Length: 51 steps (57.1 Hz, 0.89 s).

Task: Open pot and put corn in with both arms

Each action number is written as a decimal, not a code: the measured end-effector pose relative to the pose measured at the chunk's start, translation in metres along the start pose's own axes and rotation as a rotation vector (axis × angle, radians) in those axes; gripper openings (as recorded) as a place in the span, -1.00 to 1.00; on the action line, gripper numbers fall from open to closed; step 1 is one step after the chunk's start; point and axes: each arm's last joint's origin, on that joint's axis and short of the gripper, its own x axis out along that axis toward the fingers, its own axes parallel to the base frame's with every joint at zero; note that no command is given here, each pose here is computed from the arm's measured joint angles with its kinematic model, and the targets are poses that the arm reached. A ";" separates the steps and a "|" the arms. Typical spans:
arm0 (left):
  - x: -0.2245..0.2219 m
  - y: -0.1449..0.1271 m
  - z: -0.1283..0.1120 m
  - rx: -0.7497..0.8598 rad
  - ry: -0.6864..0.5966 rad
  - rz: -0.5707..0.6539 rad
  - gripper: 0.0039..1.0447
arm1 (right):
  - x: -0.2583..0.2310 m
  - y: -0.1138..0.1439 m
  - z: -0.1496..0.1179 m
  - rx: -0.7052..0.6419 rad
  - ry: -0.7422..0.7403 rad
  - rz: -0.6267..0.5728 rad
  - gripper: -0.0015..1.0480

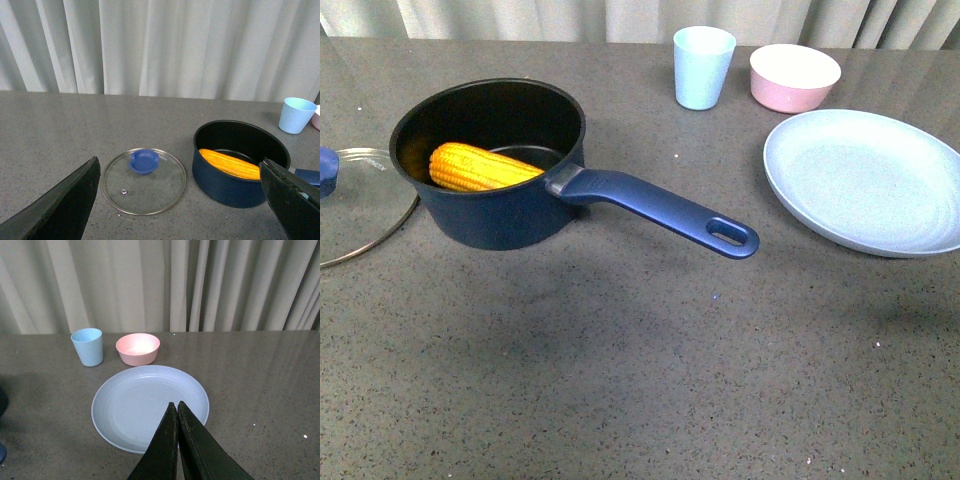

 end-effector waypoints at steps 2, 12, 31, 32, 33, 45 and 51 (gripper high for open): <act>0.000 0.000 0.000 0.000 0.000 0.000 0.84 | -0.002 0.000 0.000 0.000 0.000 0.000 -0.96; 0.000 0.000 0.000 0.000 0.000 0.000 0.84 | -0.007 0.000 0.001 0.000 -0.002 0.000 -0.96; 0.000 0.000 0.000 0.000 0.000 0.000 0.84 | -0.016 0.000 0.001 0.000 -0.003 0.000 -0.96; 0.000 0.000 0.000 0.000 0.000 0.000 0.84 | -0.016 0.000 0.001 0.000 -0.002 0.000 -0.96; 0.000 0.000 0.000 0.000 0.000 0.000 0.84 | -0.016 0.000 0.001 0.000 -0.003 0.000 -0.96; 0.000 0.000 0.000 0.000 0.000 0.000 0.84 | -0.028 0.000 -0.003 0.000 0.017 0.000 -0.96; 0.000 0.000 0.000 0.000 0.000 0.000 0.84 | -0.029 0.000 -0.002 0.000 0.004 -0.001 -0.96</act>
